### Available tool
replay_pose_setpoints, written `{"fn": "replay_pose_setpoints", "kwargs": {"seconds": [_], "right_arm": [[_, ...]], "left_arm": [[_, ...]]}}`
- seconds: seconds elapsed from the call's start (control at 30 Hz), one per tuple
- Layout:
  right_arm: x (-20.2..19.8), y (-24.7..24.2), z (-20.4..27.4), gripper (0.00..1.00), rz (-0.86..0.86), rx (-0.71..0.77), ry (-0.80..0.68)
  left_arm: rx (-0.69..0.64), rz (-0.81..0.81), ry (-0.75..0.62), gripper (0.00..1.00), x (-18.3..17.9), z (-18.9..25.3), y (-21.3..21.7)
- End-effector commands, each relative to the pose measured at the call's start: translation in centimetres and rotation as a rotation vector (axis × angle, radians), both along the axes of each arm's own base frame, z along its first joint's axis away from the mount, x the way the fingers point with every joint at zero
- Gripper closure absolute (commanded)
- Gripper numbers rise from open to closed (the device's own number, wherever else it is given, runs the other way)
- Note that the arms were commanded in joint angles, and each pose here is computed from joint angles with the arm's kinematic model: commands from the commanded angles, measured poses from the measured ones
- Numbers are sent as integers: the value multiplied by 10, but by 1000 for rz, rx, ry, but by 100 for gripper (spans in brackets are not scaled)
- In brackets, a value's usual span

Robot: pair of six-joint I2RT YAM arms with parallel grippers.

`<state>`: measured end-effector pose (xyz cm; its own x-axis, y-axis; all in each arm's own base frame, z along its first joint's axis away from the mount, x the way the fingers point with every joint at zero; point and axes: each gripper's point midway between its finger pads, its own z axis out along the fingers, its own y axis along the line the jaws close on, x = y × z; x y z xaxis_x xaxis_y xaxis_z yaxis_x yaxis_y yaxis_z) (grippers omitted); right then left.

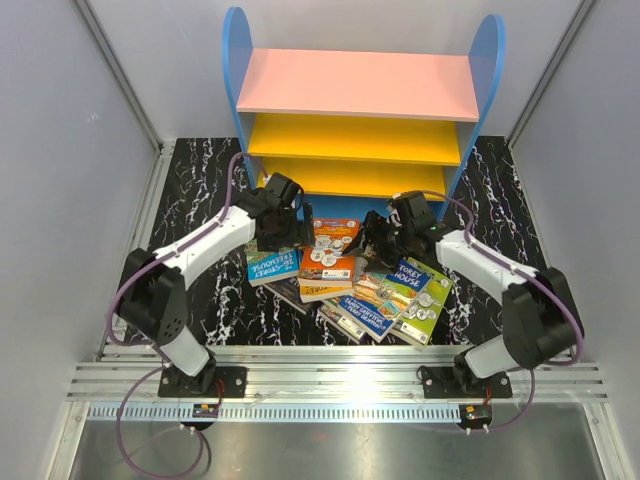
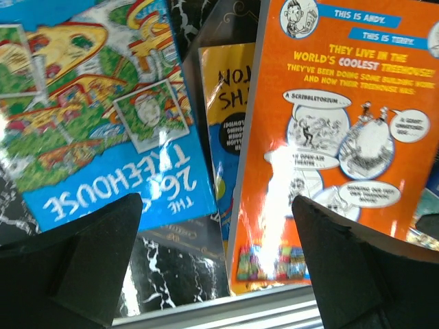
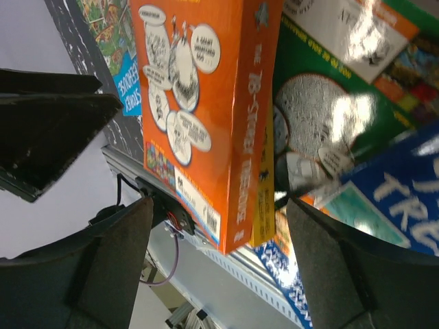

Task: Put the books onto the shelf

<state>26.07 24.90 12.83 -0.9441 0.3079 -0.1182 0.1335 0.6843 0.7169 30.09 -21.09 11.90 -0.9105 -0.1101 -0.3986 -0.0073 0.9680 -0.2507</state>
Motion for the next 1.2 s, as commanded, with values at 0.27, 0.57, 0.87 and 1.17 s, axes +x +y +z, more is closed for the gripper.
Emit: {"fn": "replay_pose_setpoints", "kwargs": {"seconds": [0.27,0.57,0.87,1.17], "right_arm": [[47,34,-31,36,20,71,24],[47,23,-17,55,22,-2,-18],[33,11,-7,51,56,-51,-38],[25,17,32,100,112,26,-125]], "left_arm": [[-130,-153,-54,1,29,-2,-49],[-221,-277,-28,1,14,-2,-74],[-310,-420,3,1,-18,-1,-125],[-427,-463,-39,1,-35,39,-148]]}}
